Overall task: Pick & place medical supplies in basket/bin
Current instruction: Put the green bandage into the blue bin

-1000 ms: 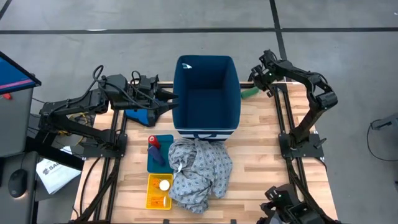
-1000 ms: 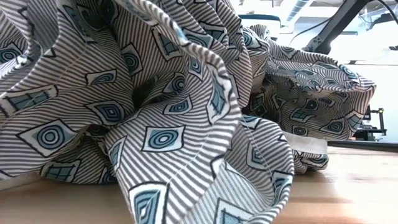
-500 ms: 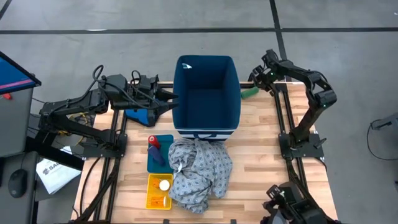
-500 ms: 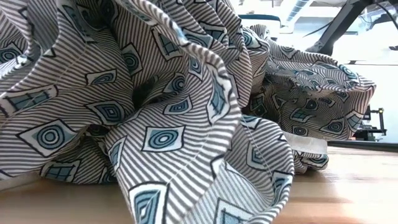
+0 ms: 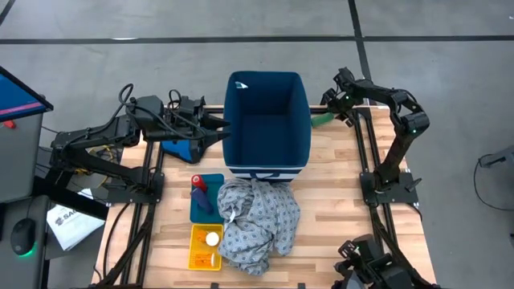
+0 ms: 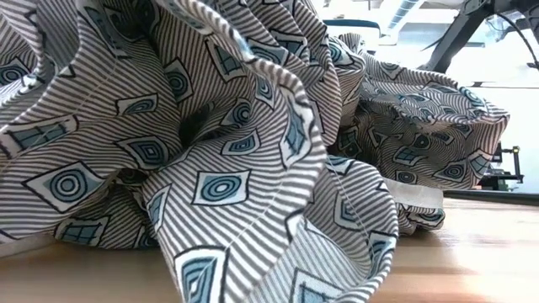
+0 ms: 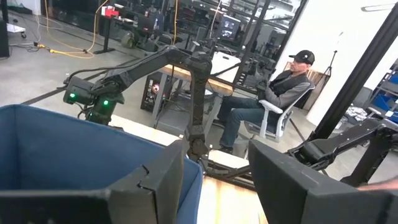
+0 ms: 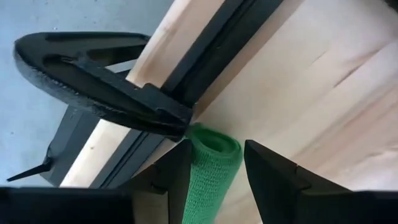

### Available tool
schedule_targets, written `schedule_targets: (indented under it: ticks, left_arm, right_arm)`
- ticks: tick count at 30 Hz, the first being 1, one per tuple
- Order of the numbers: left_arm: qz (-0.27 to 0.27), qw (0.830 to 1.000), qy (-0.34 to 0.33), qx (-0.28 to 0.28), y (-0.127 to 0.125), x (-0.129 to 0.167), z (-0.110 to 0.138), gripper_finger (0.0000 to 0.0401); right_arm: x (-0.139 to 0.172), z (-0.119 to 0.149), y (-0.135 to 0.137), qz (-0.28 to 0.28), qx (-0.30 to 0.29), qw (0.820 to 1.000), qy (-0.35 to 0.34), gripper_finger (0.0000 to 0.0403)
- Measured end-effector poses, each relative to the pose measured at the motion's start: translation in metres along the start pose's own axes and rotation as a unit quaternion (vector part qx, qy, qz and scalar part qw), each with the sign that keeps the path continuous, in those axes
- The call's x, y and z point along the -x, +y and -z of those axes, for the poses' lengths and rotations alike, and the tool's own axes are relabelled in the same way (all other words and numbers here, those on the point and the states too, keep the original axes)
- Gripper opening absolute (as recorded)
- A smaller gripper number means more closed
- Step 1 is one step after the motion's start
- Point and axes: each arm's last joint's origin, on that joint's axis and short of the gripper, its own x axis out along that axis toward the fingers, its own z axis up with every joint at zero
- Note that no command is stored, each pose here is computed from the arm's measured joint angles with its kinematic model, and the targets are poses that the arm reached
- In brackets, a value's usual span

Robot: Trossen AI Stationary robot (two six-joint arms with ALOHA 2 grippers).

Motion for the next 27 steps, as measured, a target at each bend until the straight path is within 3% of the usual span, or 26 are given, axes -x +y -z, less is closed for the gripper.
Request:
schedule_targets:
  ticks: [17,27]
  left_arm:
    - [0.002,1.0,-0.006,0.015,0.0,0.0,-0.001,0.0173]
    - [0.003,1.0,-0.009,0.017,-0.001,0.0,-0.002,0.0173]
  right_arm:
    - [-0.012,0.01,0.01,-0.022,-0.004,1.0,0.006,0.015]
    - [-0.012,0.01,0.01,-0.019,-0.005,1.0,0.004,0.0076]
